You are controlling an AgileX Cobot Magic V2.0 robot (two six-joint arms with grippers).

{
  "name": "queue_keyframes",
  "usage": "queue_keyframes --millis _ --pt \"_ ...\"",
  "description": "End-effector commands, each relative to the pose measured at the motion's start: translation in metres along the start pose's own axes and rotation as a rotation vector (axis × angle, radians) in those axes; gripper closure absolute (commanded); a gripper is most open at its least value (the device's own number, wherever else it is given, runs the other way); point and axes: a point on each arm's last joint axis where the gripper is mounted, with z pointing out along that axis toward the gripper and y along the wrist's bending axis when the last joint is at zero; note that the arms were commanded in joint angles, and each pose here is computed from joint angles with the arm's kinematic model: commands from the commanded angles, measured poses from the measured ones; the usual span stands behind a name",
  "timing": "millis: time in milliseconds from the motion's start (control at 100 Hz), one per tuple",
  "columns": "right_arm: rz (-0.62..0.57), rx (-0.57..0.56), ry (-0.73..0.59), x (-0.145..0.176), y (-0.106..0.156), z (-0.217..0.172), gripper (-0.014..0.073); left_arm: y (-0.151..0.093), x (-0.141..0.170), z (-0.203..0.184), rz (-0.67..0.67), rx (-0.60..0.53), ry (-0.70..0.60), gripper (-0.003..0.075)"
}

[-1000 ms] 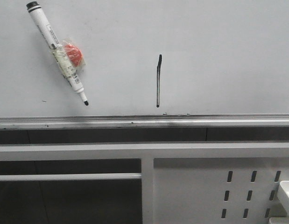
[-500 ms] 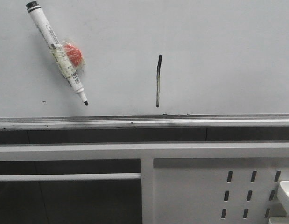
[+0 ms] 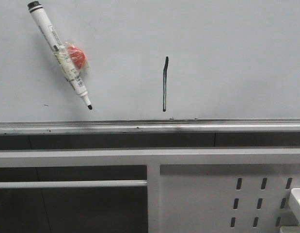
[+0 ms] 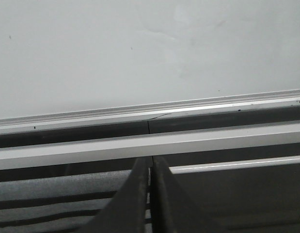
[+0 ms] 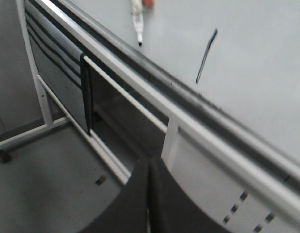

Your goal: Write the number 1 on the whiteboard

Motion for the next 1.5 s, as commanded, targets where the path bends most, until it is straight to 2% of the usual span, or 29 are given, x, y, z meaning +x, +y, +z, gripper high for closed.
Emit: queue_keyframes --millis 0,100,190,360,470,580,620,800,890,1020,1130,1290,1460,1490 --pt "0.128 -0.053 0.014 -0.006 0.004 -0.002 0.0664 0.000 0.006 0.002 -0.004 -0.006 -0.033 0.0740" --pt "0.062 -0.126 -0.046 -0.012 0.011 -0.003 0.0664 0.000 0.006 0.002 -0.004 -0.006 -0.033 0.0740" --pt "0.052 -0.144 -0.199 -0.022 0.012 -0.004 0.0664 0.000 0.006 0.002 -0.004 -0.006 -0.033 0.0740" --pt "0.123 -0.015 -0.564 -0.024 -0.001 -0.016 0.0664 0.000 0.006 0.002 -0.004 -0.006 -0.033 0.0740" --pt "0.128 0.063 -0.669 -0.007 -0.006 -0.024 0.0664 0.000 0.006 0.002 -0.004 -0.006 -0.033 0.0740" --pt "0.130 0.168 -0.636 0.011 -0.011 -0.025 0.0664 0.000 0.006 0.002 -0.004 -0.006 -0.033 0.0740" --pt "0.134 0.206 -0.576 0.016 -0.013 -0.023 0.0664 0.000 0.006 0.002 -0.004 -0.006 -0.033 0.0740" --pt "0.156 0.426 -0.491 0.027 -0.024 -0.028 0.0664 0.000 0.006 0.002 -0.004 -0.006 -0.033 0.0740" --pt "0.197 0.541 -0.451 0.034 -0.029 -0.032 0.0664 0.000 0.006 0.002 -0.004 -0.006 -0.033 0.0740" --pt "0.318 0.712 -0.408 0.044 -0.034 -0.038 0.0664 0.000 0.006 0.002 -0.009 -0.004 -0.033 0.0740" --pt "0.351 0.835 -0.378 0.050 -0.038 -0.043 0.0664 0.000 0.006 0.002 -0.009 -0.004 -0.033 0.0740" --pt "0.344 0.886 -0.325 0.054 -0.038 -0.044 0.0664 0.000 0.006 0.002 -0.004 -0.006 -0.033 0.0740" --pt "0.443 0.849 -0.106 0.074 -0.034 -0.038 0.0664 0.000 0.006 0.002 -0.004 -0.006 -0.033 0.0740" --pt "0.433 0.850 -0.111 0.073 -0.034 -0.038 0.0664 0.000 0.006 0.002 -0.004 -0.006 -0.033 0.0740"
